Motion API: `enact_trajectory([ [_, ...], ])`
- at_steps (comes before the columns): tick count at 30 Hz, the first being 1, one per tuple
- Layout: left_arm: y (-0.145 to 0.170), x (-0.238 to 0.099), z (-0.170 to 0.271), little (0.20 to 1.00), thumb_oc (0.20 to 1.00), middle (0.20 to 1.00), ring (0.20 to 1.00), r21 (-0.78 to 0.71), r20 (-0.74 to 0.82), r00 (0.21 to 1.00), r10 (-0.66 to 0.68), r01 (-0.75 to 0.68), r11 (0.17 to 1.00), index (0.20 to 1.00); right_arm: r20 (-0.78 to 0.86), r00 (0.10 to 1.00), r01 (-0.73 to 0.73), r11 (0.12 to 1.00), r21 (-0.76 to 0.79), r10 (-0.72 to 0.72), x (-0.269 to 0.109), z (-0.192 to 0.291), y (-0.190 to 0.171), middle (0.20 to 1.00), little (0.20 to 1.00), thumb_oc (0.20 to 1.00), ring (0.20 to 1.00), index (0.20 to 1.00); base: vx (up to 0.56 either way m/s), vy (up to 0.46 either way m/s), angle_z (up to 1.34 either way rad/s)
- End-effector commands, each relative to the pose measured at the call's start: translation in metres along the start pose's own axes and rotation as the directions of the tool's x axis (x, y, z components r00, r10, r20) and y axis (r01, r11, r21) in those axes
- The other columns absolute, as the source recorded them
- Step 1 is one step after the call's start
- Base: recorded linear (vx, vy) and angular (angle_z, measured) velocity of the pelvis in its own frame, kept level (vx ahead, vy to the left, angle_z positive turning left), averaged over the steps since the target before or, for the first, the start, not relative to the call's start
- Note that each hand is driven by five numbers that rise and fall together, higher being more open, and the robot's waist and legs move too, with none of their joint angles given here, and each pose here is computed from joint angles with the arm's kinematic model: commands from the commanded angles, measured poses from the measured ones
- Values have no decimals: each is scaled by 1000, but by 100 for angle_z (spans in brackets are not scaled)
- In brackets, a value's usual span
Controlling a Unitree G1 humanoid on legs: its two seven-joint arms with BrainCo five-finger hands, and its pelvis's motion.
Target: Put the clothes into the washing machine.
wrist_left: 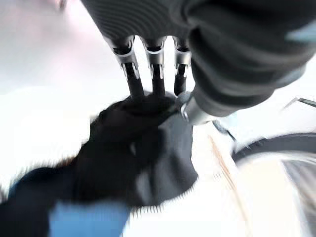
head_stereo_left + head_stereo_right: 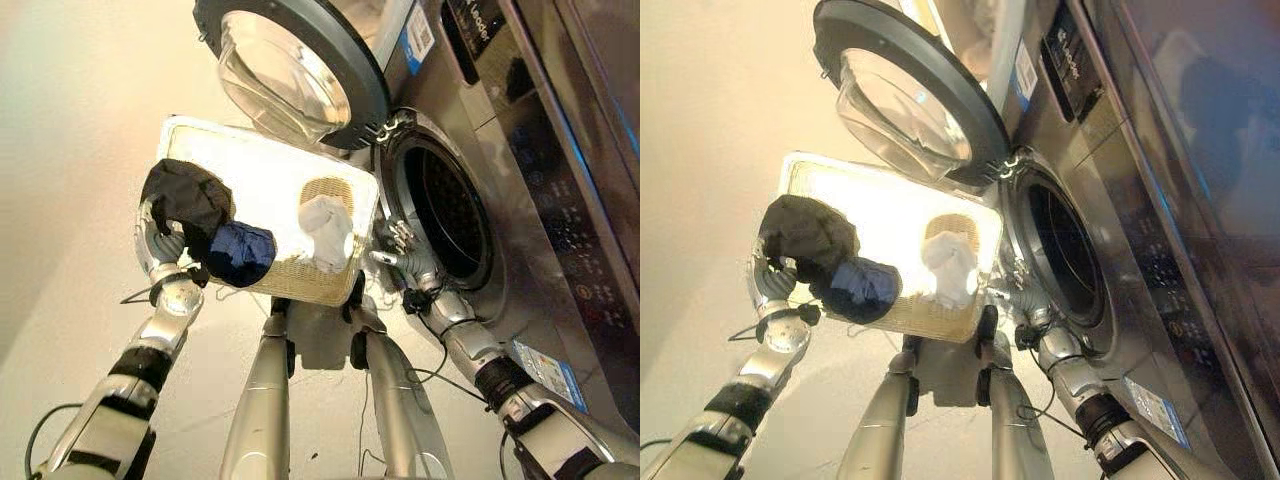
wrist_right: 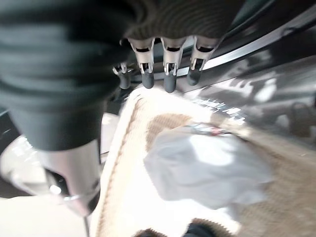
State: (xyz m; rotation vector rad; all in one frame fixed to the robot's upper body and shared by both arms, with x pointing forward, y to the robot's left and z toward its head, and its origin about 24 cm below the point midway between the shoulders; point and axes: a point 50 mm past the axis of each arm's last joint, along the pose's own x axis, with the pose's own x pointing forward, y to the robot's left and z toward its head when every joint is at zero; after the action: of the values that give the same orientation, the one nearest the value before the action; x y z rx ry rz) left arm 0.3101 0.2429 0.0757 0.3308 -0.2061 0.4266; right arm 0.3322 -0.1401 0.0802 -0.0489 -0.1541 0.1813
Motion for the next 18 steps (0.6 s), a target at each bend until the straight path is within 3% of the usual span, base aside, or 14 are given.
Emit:
enact_trajectory([
  [1,-39,-6,43,200,200,200,200,-319,214,937,-275,334,887,200,121,989,-79,994,-79,88,3,30,4,1000,1000,1000,1000,1000,-13,92,3],
  [2,-39,-6,43,200,200,200,200,-319,214,937,-275,334,887,200,121,989,-79,994,-79,88,3,30,4,1000,1000,1000,1000,1000,-11,131,4],
  [5,-60,-18,62,200,200,200,200,-415,357,812,-462,581,701,200,139,968,-186,970,-160,208,13,47,20,1000,1000,1000,1000,1000,-14,126,-4],
  [7,-65,-21,66,200,200,200,200,-422,386,779,-494,625,657,200,135,963,-211,962,-175,235,15,49,24,1000,1000,1000,1000,1000,-18,65,-11],
  [12,-89,-38,87,200,200,200,200,-389,491,556,-671,829,402,200,107,933,-315,923,-221,344,20,56,41,1000,1000,1000,1000,1000,-12,62,-6],
  [18,-104,-44,97,200,200,200,200,-343,508,438,-742,893,292,200,72,903,-394,884,-253,423,20,55,56,1000,1000,1000,1000,1000,-4,23,-4],
])
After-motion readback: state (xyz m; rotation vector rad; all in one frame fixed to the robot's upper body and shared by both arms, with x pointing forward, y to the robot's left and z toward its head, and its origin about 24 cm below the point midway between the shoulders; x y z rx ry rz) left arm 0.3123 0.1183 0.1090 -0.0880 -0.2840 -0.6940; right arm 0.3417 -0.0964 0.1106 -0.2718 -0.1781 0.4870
